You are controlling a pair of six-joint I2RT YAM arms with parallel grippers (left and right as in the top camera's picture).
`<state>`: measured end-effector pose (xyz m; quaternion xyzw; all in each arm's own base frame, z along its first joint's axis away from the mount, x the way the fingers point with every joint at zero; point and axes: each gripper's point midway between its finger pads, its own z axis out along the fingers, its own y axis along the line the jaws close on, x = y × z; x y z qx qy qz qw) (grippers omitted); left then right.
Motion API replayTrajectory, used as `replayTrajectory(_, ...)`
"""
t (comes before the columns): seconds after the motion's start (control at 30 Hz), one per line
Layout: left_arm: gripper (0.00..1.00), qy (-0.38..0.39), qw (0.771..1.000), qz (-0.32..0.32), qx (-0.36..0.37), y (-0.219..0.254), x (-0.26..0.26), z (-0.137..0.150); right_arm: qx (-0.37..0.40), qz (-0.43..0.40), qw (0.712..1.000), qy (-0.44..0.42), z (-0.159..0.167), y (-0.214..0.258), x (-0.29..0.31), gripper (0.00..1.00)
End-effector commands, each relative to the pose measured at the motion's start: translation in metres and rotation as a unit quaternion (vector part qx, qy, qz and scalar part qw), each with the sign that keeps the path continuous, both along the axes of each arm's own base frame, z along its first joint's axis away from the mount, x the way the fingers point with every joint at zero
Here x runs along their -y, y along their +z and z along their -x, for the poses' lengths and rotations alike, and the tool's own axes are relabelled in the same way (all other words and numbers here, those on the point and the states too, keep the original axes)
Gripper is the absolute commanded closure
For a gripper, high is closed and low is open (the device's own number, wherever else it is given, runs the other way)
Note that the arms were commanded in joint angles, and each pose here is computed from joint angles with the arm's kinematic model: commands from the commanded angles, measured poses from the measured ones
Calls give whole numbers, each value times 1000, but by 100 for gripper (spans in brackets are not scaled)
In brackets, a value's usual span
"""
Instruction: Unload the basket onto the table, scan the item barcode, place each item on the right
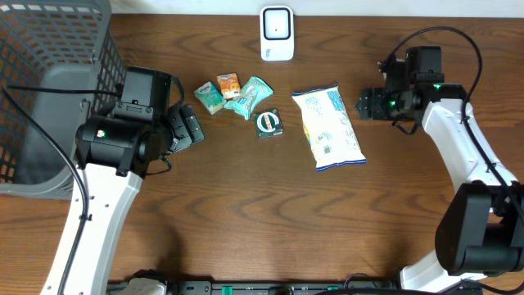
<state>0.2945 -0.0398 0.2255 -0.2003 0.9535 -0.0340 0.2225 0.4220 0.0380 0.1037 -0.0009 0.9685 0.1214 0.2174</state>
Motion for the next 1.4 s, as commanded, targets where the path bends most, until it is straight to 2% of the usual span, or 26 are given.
replayTrajectory(0.0, 3, 5, 1000, -4, 3, 2, -3, 0, -2, 5, 1000, 10, 1, -2, -2, 13)
replayTrajectory(0.07, 2, 5, 1000, -4, 3, 2, -3, 0, 2, 6, 1000, 11, -1, -1, -2, 2)
replayTrajectory(0.1, 2, 5, 1000, -4, 3, 2, -3, 0, 6, 8, 1000, 15, -2, -1, -2, 1)
replayTrajectory(0.3, 2, 5, 1000, -4, 3, 2, -3, 0, 17, 22, 997, 67, -5, -8, -4, 1)
replayTrajectory(0.5, 2, 5, 1000, -4, 3, 2, -3, 0, -6, -87, 983, 161, 4, -35, -45, 1)
replayTrajectory(0.7, 2, 5, 1000, -4, 3, 2, -3, 0, -37, -163, 968, 187, 9, -71, -67, 1)
replayTrajectory(0.8, 2, 5, 1000, -4, 3, 2, -3, 0, -53, -175, 965, 186, 11, -87, -69, 2)
replayTrajectory(0.97, 2, 5, 1000, -4, 3, 2, -3, 0, -82, -199, 959, 185, 20, -104, -75, 23)
replayTrajectory(1.07, 2, 5, 1000, -4, 3, 2, -3, 0, -92, -200, 958, 186, 24, -108, -77, 40)
replayTrajectory(1.1, 2, 5, 1000, -4, 3, 2, -3, 0, -94, -200, 957, 186, 25, -108, -78, 55)
replayTrajectory(1.13, 2, 5, 1000, -4, 3, 2, -3, 0, -95, -208, 955, 187, 26, -106, -81, 94)
replayTrajectory(1.17, 2, 5, 1000, -4, 3, 2, -3, 0, -94, -218, 953, 187, 26, -104, -83, 99)
replayTrajectory(1.37, 3, 5, 1000, -4, 3, 2, -3, 0, -58, -296, 935, 188, 18, -65, -90, 99)
